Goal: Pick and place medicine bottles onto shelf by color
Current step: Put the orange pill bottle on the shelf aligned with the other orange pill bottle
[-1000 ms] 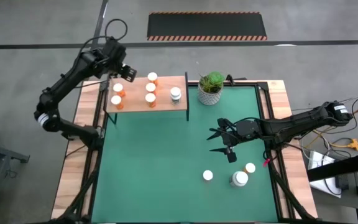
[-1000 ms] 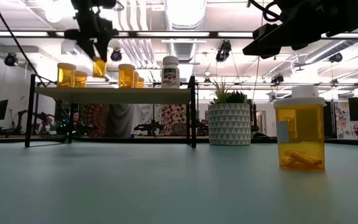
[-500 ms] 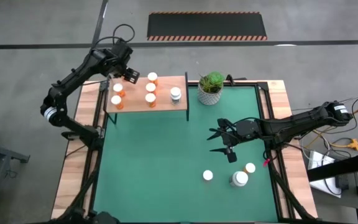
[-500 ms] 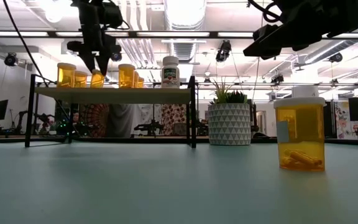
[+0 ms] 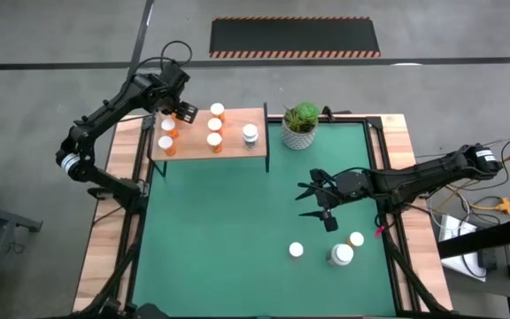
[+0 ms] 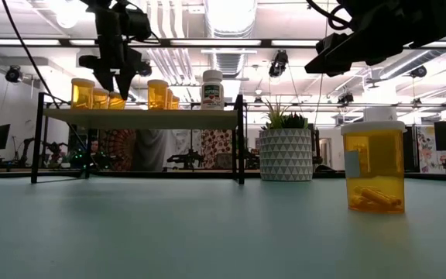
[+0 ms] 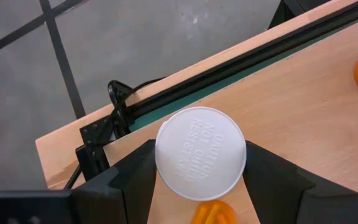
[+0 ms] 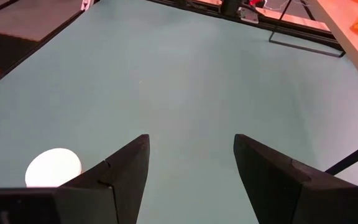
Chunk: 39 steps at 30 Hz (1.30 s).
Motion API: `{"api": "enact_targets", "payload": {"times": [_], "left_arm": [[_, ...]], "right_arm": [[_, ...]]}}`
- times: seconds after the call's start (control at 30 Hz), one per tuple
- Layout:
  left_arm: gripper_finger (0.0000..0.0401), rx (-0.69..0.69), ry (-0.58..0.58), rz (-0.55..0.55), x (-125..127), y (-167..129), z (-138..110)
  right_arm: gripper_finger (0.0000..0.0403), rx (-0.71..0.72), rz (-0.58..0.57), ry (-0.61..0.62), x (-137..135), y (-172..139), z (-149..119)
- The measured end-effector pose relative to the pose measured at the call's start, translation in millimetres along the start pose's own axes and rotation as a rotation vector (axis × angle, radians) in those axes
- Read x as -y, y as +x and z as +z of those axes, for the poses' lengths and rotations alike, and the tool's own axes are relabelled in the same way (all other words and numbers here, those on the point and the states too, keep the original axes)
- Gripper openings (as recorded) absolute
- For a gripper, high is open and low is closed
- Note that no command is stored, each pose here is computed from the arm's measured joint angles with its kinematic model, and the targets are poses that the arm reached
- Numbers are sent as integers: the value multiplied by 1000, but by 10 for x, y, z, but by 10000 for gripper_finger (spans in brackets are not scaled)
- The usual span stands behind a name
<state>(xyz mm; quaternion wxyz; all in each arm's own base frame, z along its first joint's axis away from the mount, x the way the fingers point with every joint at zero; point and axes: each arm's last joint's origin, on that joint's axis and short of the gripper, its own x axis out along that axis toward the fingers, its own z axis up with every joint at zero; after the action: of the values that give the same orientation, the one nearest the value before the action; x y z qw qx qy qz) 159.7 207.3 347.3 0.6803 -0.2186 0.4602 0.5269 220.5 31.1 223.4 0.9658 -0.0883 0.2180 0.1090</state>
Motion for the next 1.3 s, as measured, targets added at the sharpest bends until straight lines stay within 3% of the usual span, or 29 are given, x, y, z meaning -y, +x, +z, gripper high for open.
{"api": "enact_targets", "payload": {"times": [0.63, 1.03, 1.3], "left_arm": [[199, -8, 3, -31, 9, 0, -4], [267, -16, 17, -31, 8, 0, -12], [269, 52, 103, -63, -42, -319, 96]], "right_arm": [[224, 0, 1, 9, 0, -1, 0], [224, -2, 2, 8, 0, -1, -2], [224, 0, 1, 7, 0, -1, 0]]}}
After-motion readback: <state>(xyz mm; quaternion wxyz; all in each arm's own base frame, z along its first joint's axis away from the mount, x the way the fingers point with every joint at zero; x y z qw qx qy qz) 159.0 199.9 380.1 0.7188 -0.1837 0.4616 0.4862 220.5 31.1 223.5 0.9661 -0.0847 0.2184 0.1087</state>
